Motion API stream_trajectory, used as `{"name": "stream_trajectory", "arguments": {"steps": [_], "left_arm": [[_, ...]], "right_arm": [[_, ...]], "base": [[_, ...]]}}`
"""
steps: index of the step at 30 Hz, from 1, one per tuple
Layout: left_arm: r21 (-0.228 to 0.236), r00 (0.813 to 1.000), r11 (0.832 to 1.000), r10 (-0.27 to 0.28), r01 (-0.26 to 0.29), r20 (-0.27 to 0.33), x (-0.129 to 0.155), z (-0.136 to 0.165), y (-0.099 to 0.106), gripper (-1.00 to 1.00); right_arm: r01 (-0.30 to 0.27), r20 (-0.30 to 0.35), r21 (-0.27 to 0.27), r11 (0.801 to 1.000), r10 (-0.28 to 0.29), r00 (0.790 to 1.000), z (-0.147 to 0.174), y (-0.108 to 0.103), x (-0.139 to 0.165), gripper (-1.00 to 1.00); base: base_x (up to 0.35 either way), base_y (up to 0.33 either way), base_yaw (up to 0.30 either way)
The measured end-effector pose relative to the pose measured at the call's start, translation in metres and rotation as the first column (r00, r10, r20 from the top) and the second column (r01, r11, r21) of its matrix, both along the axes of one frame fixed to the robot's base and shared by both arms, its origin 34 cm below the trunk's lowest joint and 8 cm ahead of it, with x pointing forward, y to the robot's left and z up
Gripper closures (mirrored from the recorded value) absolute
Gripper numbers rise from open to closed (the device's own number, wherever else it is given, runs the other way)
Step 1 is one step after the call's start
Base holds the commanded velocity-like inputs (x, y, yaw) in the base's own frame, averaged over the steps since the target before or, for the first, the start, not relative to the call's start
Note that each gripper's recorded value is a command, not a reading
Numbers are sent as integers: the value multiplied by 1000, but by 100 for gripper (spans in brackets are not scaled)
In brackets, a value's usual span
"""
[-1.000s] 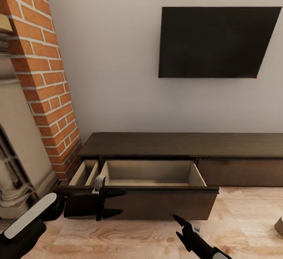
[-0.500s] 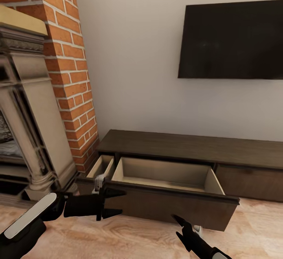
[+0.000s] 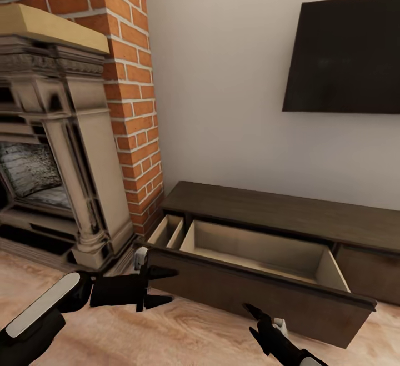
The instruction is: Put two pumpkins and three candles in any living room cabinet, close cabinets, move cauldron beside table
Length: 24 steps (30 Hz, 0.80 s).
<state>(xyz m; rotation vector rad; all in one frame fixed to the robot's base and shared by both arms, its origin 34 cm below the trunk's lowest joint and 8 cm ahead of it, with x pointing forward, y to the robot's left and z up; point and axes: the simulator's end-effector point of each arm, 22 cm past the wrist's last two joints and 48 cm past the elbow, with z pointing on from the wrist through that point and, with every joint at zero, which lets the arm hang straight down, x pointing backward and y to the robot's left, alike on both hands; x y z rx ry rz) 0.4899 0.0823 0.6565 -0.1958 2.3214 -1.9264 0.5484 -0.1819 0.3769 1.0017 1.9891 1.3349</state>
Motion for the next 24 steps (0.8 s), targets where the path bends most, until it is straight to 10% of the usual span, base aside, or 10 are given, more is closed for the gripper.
{"name": "stream_trajectory", "arguments": {"steps": [24], "left_arm": [[0,1000,1000,0,0,0,0,0,0,-100]], "right_arm": [[2,3,-4,1000,-2,1000,0,-1,0,-100]], "base": [[-18,0,292]]}}
